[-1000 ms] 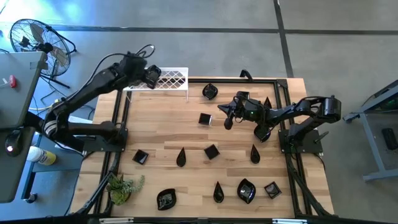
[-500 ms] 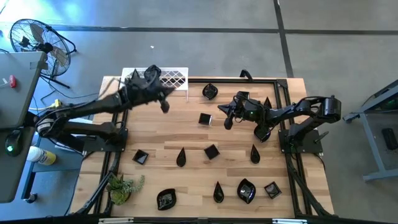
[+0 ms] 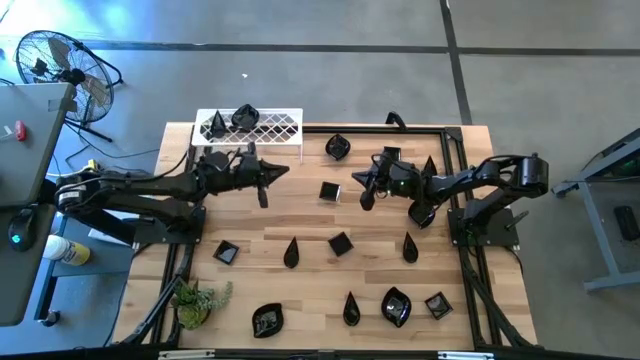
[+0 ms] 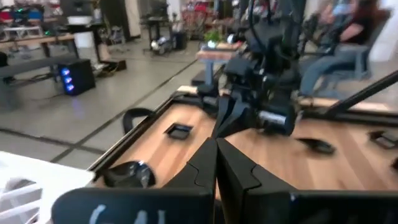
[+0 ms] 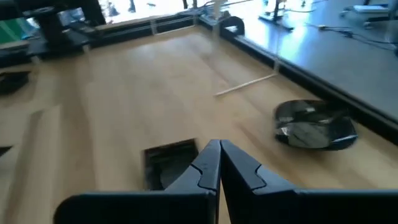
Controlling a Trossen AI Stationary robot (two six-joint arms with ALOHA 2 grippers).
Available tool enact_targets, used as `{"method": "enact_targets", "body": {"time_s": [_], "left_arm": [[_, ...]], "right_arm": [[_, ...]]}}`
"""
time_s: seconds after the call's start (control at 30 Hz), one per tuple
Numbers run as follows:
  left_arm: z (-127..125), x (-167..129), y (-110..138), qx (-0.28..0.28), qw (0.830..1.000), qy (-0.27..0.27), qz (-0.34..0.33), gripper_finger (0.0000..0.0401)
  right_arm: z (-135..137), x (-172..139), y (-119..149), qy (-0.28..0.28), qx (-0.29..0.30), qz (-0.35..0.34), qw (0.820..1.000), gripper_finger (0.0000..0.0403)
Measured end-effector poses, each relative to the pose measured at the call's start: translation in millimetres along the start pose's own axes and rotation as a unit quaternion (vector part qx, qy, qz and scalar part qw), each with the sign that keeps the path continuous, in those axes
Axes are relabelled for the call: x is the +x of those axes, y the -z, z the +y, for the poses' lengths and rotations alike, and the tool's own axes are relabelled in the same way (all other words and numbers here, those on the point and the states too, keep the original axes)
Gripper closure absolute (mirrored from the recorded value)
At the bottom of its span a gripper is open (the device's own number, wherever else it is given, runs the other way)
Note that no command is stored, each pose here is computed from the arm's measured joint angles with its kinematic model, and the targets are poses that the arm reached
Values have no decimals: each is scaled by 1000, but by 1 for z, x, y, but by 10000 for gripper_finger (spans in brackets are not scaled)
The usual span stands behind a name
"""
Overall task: Pick & Place Mini shaped plates
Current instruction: Put the square plate on the shelf
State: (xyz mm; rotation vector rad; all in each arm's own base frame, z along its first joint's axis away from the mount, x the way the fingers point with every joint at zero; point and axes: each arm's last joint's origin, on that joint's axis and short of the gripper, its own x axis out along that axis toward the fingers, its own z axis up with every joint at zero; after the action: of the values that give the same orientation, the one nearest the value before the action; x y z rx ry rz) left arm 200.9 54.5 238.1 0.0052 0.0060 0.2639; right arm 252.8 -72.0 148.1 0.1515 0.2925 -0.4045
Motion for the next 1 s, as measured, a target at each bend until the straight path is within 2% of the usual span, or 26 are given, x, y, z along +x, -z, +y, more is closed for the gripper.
{"method": "enact_targets", "body": {"time_s": [0.2, 0.33, 0.5, 0.67, 0.8, 0.9, 1.0], "left_arm": [[-2, -3, 7, -1, 999, 26, -21, 400], [-3, -4, 10, 7, 999, 34, -19, 400], [-4, -4, 13, 7, 999, 50, -5, 400], [-4, -4, 12, 10, 998, 62, -8, 400], [-4, -4, 12, 9, 998, 64, -8, 400], [-5, -4, 12, 0, 998, 66, -6, 400], [-5, -3, 14, -3, 998, 66, -1, 400]], "right_arm": [[28, -3, 6, -29, -12, 30, 999, 388], [46, -1, 6, -12, -25, 88, 996, 380], [60, 4, -8, 15, -24, 159, 987, 357], [71, 3, -24, 28, 9, 219, 975, 321], [78, 2, -30, 21, 67, 243, 968, 295], [85, 1, -27, 1, 111, 257, 960, 291], [94, -1, -18, 1, 126, 278, 952, 297]]}}
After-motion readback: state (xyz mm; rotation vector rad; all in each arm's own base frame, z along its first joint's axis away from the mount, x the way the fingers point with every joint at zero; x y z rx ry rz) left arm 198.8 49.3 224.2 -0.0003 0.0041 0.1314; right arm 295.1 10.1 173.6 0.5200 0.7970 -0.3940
